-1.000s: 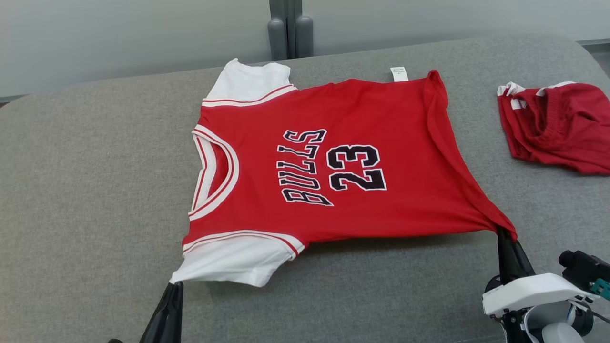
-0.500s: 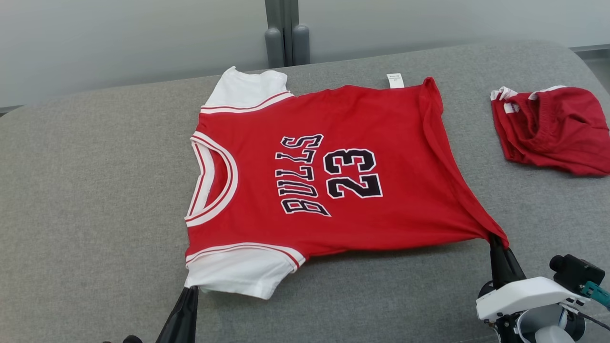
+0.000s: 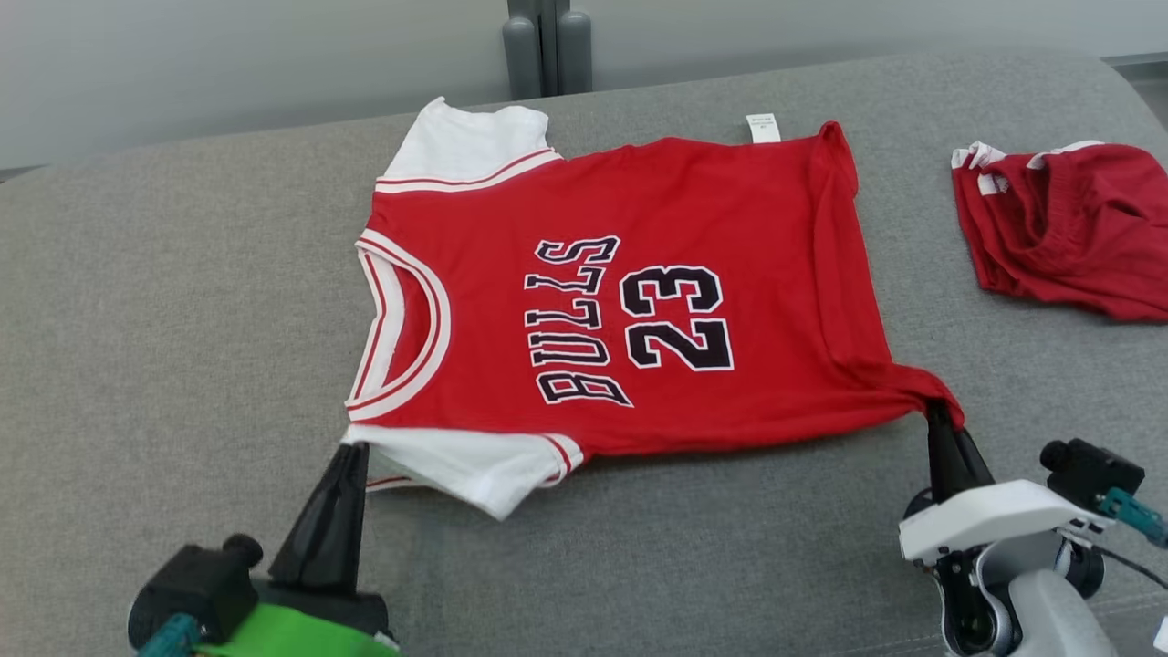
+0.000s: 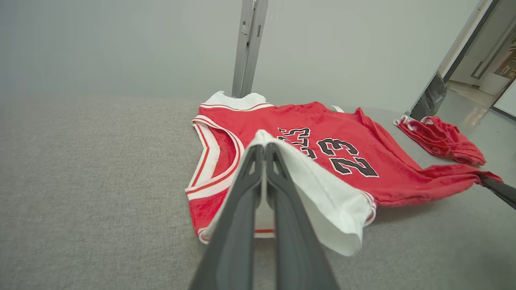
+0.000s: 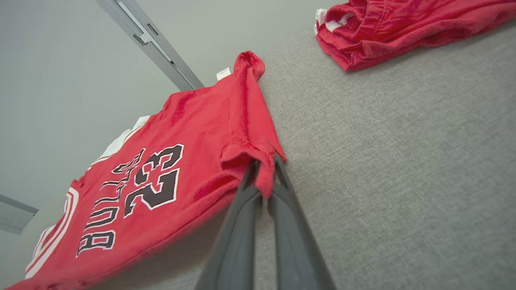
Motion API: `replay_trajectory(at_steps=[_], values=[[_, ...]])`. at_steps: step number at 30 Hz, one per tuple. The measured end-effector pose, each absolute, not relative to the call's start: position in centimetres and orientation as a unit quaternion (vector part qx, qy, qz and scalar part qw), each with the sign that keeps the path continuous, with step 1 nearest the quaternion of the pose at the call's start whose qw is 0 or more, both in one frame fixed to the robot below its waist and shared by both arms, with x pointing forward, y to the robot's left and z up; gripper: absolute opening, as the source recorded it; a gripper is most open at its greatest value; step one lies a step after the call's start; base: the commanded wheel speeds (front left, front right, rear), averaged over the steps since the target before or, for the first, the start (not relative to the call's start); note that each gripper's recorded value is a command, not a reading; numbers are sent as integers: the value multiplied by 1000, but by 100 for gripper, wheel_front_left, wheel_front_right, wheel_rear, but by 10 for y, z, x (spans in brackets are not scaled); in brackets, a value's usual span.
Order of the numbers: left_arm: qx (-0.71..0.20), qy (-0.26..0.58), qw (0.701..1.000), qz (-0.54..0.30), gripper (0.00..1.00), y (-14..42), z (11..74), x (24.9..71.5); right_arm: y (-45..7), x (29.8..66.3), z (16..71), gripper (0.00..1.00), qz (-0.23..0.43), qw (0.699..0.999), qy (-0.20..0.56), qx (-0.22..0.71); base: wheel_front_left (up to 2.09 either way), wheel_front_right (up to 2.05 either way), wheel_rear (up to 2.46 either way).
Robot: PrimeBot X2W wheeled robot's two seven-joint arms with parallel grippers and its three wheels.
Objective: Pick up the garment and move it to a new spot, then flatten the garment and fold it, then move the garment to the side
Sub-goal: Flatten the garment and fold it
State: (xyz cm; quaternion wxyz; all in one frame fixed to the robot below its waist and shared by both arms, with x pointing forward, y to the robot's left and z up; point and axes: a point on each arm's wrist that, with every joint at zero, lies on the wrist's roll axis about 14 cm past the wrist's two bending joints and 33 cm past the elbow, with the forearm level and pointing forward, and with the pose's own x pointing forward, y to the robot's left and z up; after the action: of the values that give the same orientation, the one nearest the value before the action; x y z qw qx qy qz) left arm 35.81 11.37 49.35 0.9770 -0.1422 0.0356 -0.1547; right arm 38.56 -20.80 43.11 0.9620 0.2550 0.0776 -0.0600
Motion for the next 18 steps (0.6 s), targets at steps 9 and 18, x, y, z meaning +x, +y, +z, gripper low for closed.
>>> replay_trajectory(at_steps=[9, 18], values=[[-110, -18, 978, -175, 0, 109, 513, 440, -206, 443, 449, 0, -46, 968, 48, 244, 0, 0, 0], [-105, 5, 979, -177, 0, 101, 480, 497, -211, 478, 424, 0, -58, 970, 78, 223, 0, 0, 0]])
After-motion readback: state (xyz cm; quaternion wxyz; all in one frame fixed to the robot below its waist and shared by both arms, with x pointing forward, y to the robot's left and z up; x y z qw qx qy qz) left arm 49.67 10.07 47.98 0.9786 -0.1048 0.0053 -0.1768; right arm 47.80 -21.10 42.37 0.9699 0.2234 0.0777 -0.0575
